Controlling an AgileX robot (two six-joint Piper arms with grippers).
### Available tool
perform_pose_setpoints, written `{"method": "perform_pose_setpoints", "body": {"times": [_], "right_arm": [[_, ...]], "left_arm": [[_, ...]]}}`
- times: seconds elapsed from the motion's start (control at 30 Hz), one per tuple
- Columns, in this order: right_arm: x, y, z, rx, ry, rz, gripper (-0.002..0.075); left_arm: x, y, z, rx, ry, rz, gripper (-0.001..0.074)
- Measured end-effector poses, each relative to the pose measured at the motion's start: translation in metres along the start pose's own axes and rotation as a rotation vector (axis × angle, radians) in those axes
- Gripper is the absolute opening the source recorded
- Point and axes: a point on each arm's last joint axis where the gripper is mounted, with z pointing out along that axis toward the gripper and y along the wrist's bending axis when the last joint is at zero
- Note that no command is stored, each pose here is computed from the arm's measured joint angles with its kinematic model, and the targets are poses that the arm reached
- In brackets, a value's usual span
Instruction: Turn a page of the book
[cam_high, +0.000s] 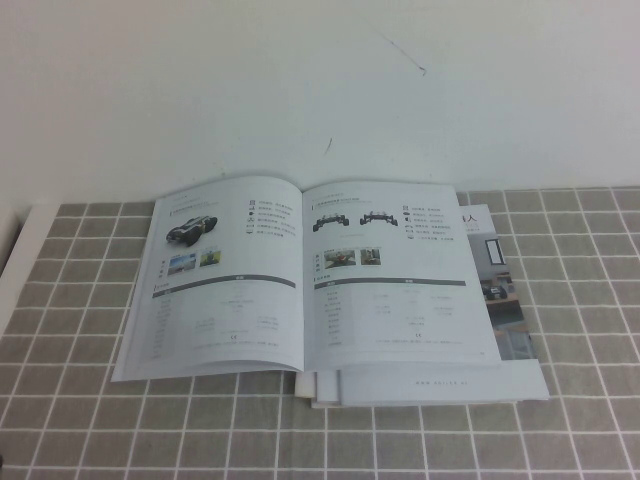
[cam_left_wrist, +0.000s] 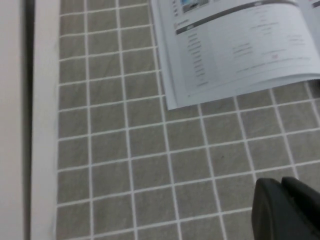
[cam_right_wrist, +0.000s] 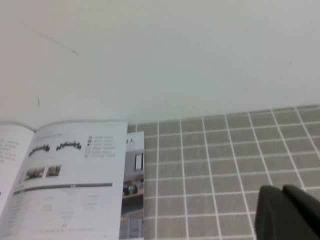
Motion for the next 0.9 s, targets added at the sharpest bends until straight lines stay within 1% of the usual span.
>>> {"method": "perform_pose_setpoints", "body": {"times": [0.1, 0.2, 0.3, 0.43, 0.5, 0.7, 0.77, 0.9], "right_arm": [[0.006, 0.001, 0.003, -0.013, 0.04, 0.021, -0.0002], [0.009, 0.001, 0.004, -0.022, 0.057, -0.001, -0.0002], [0.013, 0.001, 0.006, -0.024, 0.075, -0.061, -0.0002], [0.019, 0.001, 0.009, -0.033, 0.099, -0.099, -0.0002], [0.021, 0.002, 0.01, -0.051, 0.111, -0.119, -0.0002], [0.026, 0.01, 0.011, -0.147, 0.173, -0.203, -0.0002], [0.03, 0.012, 0.016, -0.16, 0.237, -0.222, -0.0002], [0.033, 0.014, 0.032, -0.182, 0.372, -0.252, -0.0002]], "left_arm": [[-0.007, -0.007, 0.001, 0.072, -0.066, 0.02, -0.0004], [-0.016, -0.013, 0.002, 0.116, -0.145, 0.05, -0.0004], [-0.022, -0.017, 0.003, 0.16, -0.202, 0.023, -0.0004], [-0.029, -0.024, 0.003, 0.24, -0.258, -0.055, -0.0004], [-0.031, -0.026, 0.003, 0.263, -0.268, -0.064, -0.0004], [-0.036, -0.033, 0.018, 0.294, -0.242, 0.092, -0.0004], [-0.039, -0.035, 0.03, 0.298, -0.208, 0.137, -0.0004], [-0.056, -0.04, 0.049, 0.311, -0.141, 0.234, -0.0004]]}}
